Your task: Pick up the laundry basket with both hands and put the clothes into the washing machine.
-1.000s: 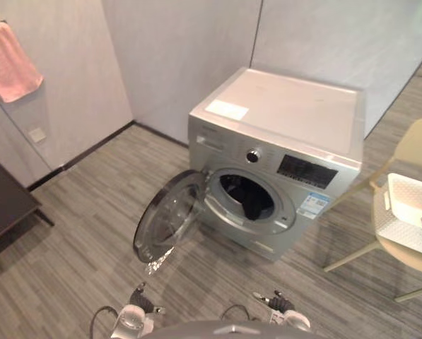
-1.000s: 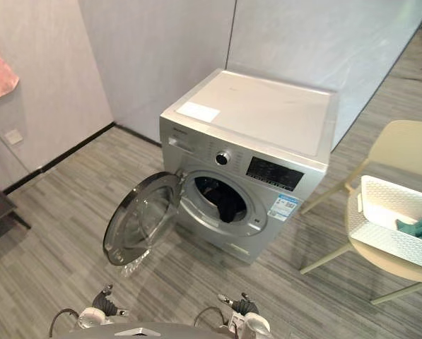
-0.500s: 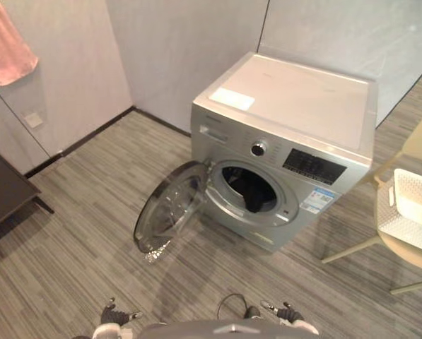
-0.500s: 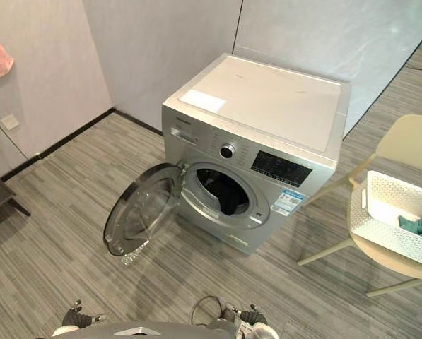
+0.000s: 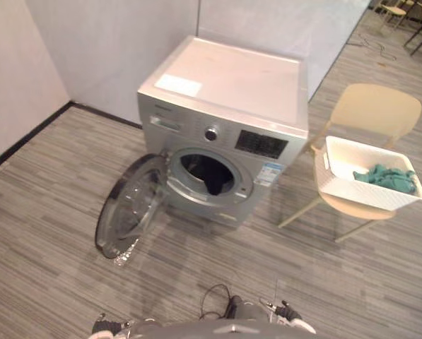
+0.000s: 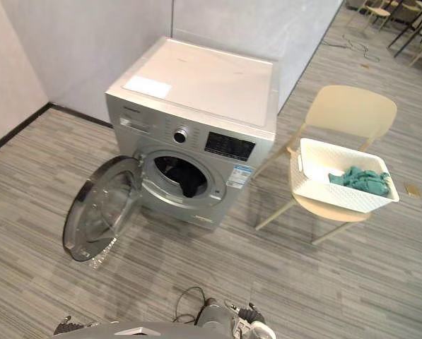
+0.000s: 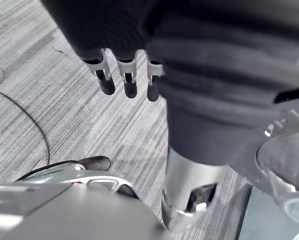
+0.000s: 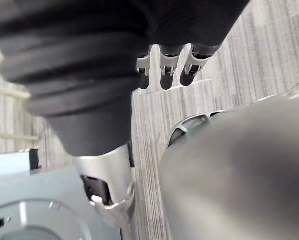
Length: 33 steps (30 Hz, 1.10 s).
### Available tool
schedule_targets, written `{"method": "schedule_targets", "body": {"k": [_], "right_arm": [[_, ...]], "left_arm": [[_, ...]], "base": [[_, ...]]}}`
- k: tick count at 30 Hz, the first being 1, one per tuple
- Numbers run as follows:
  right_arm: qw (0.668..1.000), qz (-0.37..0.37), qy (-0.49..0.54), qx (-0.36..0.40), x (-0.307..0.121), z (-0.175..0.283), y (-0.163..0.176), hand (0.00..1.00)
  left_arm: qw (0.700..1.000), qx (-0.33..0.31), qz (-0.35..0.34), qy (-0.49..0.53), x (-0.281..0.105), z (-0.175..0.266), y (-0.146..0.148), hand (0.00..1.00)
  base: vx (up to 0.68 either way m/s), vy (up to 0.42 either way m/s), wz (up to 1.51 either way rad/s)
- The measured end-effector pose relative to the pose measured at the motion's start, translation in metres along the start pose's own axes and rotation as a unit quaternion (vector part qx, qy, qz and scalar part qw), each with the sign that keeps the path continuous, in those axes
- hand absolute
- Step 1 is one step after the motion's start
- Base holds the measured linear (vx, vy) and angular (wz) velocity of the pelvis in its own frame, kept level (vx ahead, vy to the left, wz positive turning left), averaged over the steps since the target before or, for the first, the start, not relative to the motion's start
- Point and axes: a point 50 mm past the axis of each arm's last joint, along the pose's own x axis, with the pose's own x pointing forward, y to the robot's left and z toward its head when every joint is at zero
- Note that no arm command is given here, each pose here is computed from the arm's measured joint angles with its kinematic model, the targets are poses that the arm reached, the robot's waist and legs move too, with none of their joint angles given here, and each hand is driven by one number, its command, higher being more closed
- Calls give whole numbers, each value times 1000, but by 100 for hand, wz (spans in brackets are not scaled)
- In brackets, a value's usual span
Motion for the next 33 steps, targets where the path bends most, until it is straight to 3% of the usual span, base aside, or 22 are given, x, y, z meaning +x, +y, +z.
{"method": "schedule_targets", "body": {"k": [15, 21, 24, 28, 33], "right_arm": [[999, -29, 5, -45, -2, 2, -30, 0], [998, -11, -29, -58, 2, 21, -18, 0], [997, 23, -36, -61, 3, 22, 8, 0], [997, 47, -26, -64, 0, 9, 12, 0], [998, 34, -36, -43, 0, 15, 5, 0]], "left_arm": [[998, 4, -32, -45, -4, 23, -27, 0], [999, -11, -38, -9, -7, 0, -29, 0], [999, -28, -31, 22, -8, -14, -25, 0], [999, -10, -22, 28, -7, -21, -11, 0], [999, 25, -36, 4, -3, -4, -16, 0]], "base": [[68, -207, -46], [149, 98, -91], [185, 164, -71], [231, 65, -28], [290, -74, 6]]}}
